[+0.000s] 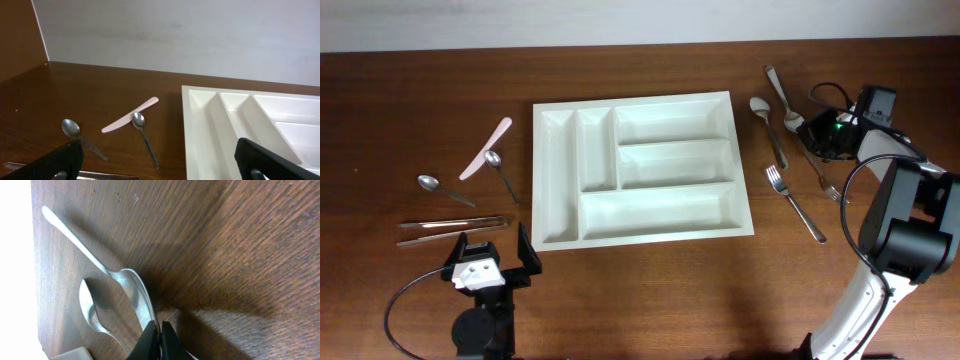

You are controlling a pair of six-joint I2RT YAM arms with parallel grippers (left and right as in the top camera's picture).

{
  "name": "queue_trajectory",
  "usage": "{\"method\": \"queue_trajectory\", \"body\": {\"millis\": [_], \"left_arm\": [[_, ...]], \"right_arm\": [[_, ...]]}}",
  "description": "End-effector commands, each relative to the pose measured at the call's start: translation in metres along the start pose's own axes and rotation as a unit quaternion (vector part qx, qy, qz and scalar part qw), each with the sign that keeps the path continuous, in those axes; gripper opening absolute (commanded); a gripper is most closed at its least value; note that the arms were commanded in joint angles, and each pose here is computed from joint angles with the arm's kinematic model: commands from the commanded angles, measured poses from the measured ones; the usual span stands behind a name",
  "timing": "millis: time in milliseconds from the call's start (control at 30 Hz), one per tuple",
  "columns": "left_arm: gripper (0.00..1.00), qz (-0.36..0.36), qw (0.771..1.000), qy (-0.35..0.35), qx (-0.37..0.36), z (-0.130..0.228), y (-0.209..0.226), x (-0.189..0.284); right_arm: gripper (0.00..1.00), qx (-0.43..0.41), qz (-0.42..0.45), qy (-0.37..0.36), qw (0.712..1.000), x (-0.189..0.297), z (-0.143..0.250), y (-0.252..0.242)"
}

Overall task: Pack container
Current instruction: 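Lower the right gripper and grasp the large spoon's bowl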

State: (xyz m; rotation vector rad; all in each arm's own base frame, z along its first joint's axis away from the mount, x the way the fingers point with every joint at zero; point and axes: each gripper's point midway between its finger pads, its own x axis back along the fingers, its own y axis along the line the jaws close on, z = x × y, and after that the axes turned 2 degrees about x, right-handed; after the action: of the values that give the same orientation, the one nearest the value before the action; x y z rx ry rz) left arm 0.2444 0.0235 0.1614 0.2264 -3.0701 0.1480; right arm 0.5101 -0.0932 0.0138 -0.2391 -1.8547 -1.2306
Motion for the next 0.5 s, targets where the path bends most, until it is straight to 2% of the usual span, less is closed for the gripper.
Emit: {"method": "queue_trajectory", "body": {"millis": [0, 467], "left_arm": [[0.99, 0.007, 1.0, -0.001, -0.008, 0.001, -0.002, 0.0], [0.99, 0.007, 1.0, -0.001, -0.008, 0.001, -0.002, 0.0]], "right_arm": [[0.04, 0.004, 0.013, 0.0, 1.0, -0.007, 0.003, -0.011], [0.04, 0.025, -0.045, -0.002, 0.999, 0.003, -0.008, 0.025]]}}
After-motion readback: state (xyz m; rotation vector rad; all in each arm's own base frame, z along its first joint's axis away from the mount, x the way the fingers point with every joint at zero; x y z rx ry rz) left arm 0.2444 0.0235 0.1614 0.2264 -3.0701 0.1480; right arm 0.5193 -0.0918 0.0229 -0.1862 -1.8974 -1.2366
